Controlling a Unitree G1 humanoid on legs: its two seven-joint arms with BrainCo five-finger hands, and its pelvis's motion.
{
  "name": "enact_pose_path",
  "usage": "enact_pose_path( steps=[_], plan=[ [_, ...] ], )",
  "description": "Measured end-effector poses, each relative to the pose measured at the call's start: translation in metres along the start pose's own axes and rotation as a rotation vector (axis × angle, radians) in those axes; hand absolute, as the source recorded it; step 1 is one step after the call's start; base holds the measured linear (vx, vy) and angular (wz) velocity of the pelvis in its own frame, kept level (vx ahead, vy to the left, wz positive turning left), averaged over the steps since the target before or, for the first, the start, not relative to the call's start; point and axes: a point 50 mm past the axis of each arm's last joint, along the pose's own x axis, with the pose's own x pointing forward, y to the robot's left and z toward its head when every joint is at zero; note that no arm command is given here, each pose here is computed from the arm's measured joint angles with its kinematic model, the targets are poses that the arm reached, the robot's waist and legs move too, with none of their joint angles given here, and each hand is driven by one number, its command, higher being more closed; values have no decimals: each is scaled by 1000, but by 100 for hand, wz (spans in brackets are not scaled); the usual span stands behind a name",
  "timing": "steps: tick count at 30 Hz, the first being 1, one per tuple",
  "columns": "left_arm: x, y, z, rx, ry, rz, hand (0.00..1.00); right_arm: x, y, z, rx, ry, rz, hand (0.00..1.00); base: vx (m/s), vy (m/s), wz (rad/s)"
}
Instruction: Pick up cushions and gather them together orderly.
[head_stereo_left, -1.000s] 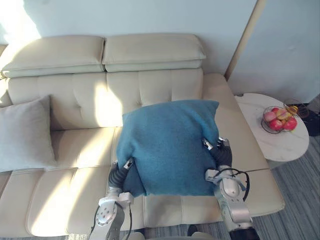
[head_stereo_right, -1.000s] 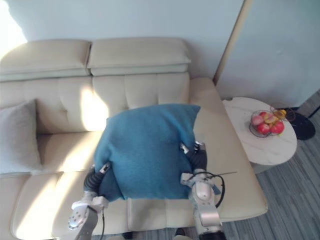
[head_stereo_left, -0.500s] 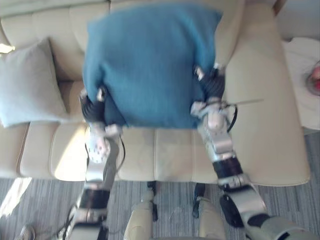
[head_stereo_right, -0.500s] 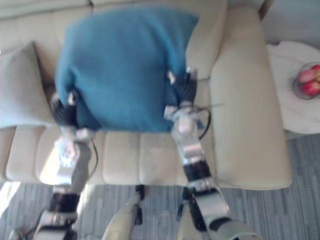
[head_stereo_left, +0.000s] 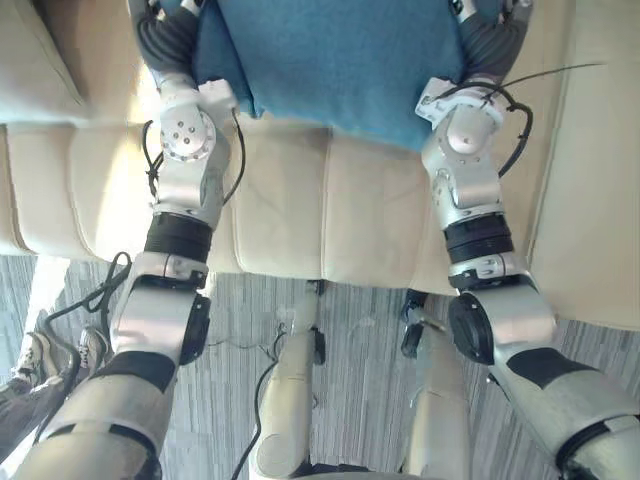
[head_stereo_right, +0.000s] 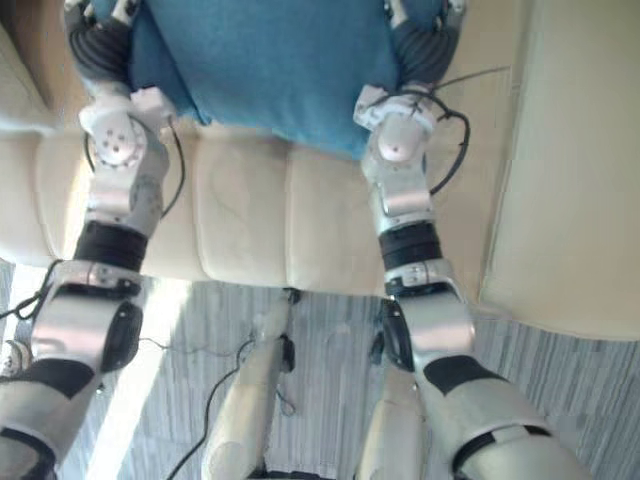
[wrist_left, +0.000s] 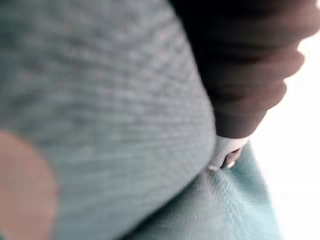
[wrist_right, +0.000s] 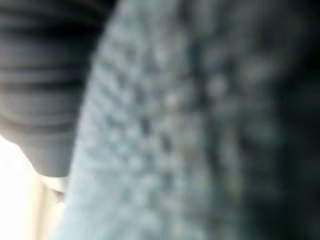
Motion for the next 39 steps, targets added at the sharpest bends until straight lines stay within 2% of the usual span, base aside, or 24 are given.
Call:
enact_pose_path(
  steps=[4, 9, 12, 14, 22, 23, 26, 30, 33, 35, 36, 37, 39],
  plan=[
    [-2, 4, -12, -38, 69, 45, 0, 0, 2, -2, 33, 25, 25, 0, 6, -80, -10],
    [-1, 24, -17, -70, 89, 104, 0, -6, -1, -9, 62, 51, 57, 0, 11, -47, -7],
    [-13, 45, -36, -73, 138, 148, 0, -13, -7, -22, 47, 89, 68, 0, 18, -60, -9],
    [-35, 63, -58, -74, 196, 182, 0, -24, -18, -29, 51, 92, 61, 0, 22, -77, -8],
    [-104, 124, -93, -6, 299, 207, 0, -58, -73, -15, 10, -64, 80, 0, 3, -71, -1],
    [-122, 144, -96, 25, 319, 224, 0, -73, -84, -23, -14, -43, 100, 0, 27, -87, 2],
    [-156, 170, -107, 79, 398, 250, 0, -102, -105, -44, -65, 40, 131, 0, 65, -90, 17],
    [-249, 207, -134, 197, 672, 270, 0, -180, -139, -96, -143, 348, 192, 0, 159, -93, 18],
    [-308, 223, -147, 278, 882, 254, 0, -225, -157, -119, -163, 524, 190, 0, 149, -39, 0],
    [-370, 230, -158, 320, 1119, 268, 0, -277, -180, -149, -231, 768, 176, 0, 189, -22, -5],
    [-383, 231, -159, 323, 1166, 270, 0, -290, -185, -155, -246, 827, 174, 0, 184, -12, -8],
    [-421, 232, -161, 332, 1320, 270, 0, -333, -202, -172, -308, 1028, 174, 0, 153, -15, -7],
    [-450, 231, -161, 327, 1435, 279, 0, -372, -215, -183, -364, 1212, 176, 0, 98, -13, -9]
  ],
)
